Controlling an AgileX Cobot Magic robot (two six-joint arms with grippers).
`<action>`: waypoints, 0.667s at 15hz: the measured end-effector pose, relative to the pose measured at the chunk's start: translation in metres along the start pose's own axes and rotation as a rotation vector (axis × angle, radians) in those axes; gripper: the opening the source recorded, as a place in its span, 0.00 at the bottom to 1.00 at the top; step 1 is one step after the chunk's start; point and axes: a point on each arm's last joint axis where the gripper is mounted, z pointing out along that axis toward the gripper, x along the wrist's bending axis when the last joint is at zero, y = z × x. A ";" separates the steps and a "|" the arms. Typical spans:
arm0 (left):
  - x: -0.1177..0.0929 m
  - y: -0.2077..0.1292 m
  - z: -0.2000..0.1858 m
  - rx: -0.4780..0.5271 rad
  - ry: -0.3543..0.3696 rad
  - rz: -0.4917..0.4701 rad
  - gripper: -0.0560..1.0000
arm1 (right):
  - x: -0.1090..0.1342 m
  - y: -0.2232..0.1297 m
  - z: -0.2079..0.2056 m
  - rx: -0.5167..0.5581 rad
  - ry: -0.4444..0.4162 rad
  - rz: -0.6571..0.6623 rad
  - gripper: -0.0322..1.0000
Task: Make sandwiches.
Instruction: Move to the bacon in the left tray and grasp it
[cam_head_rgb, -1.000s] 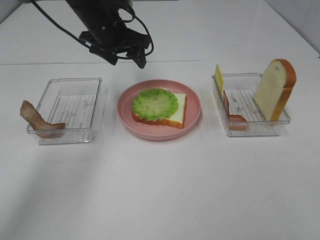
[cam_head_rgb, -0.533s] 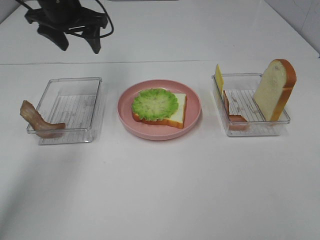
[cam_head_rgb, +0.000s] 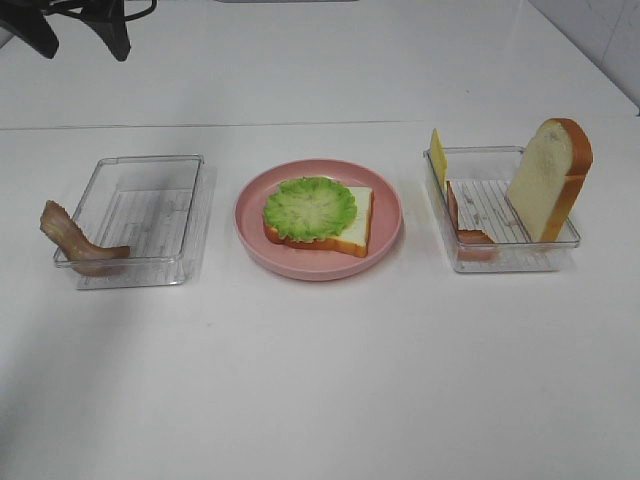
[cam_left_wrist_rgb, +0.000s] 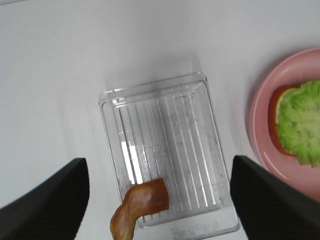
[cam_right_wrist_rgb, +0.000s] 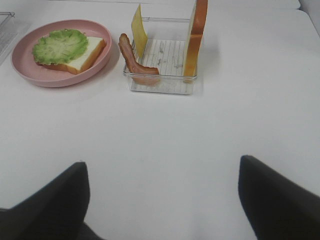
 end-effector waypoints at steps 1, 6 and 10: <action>0.001 -0.003 0.000 0.009 0.000 -0.002 0.75 | 0.000 0.000 0.000 0.000 0.000 0.000 0.79; 0.007 -0.040 0.019 0.159 0.011 -0.017 0.75 | 0.000 0.000 0.000 0.000 0.000 0.000 0.79; 0.011 -0.076 0.049 0.247 0.019 -0.032 0.75 | 0.000 0.000 0.000 0.000 0.000 0.000 0.79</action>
